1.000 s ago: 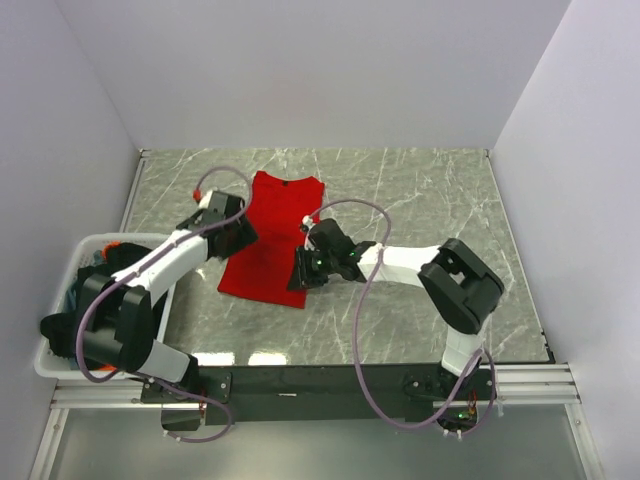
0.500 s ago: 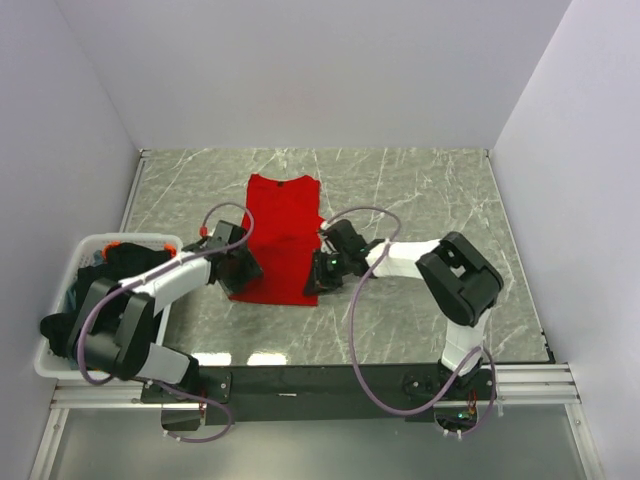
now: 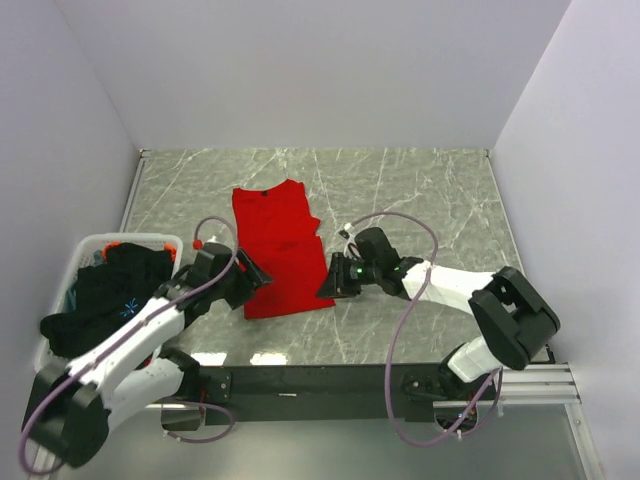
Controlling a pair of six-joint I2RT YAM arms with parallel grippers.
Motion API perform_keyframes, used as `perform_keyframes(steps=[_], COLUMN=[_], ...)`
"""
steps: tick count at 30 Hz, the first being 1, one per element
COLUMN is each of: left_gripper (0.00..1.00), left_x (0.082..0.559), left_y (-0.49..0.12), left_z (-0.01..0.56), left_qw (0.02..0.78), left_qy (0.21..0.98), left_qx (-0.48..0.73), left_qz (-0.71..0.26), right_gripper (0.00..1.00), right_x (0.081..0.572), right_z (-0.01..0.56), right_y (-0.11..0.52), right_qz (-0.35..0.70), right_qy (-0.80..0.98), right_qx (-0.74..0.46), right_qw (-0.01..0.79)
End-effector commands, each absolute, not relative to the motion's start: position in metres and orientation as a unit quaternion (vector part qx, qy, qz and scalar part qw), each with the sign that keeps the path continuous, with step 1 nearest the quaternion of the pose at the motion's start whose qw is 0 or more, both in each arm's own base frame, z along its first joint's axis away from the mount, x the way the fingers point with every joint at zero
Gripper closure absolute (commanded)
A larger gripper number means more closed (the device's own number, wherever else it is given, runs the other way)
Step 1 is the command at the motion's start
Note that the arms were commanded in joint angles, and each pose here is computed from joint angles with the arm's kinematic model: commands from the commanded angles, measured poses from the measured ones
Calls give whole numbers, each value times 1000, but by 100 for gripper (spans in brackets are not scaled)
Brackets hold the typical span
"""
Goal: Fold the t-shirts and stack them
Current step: Fold the tshirt
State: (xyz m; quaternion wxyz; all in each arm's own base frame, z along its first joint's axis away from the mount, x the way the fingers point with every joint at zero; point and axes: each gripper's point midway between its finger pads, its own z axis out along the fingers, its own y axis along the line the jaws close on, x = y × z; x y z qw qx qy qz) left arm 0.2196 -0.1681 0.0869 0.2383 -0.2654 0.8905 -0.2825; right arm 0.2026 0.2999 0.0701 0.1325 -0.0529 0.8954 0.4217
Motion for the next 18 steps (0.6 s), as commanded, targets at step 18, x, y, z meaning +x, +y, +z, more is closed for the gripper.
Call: perform_keyframes(steps=[18], left_gripper=[66], left_x=[152], left_y=[-129], left_z=[-8], left_qw=[159], left_qy=[857], left_qx=[-427], left_qz=[-239], right_gripper=[74], right_x=[187], right_z=[26], right_y=[396], right_qz=[528], right_qy=[844], right_qx=[-83], right_qw=[57])
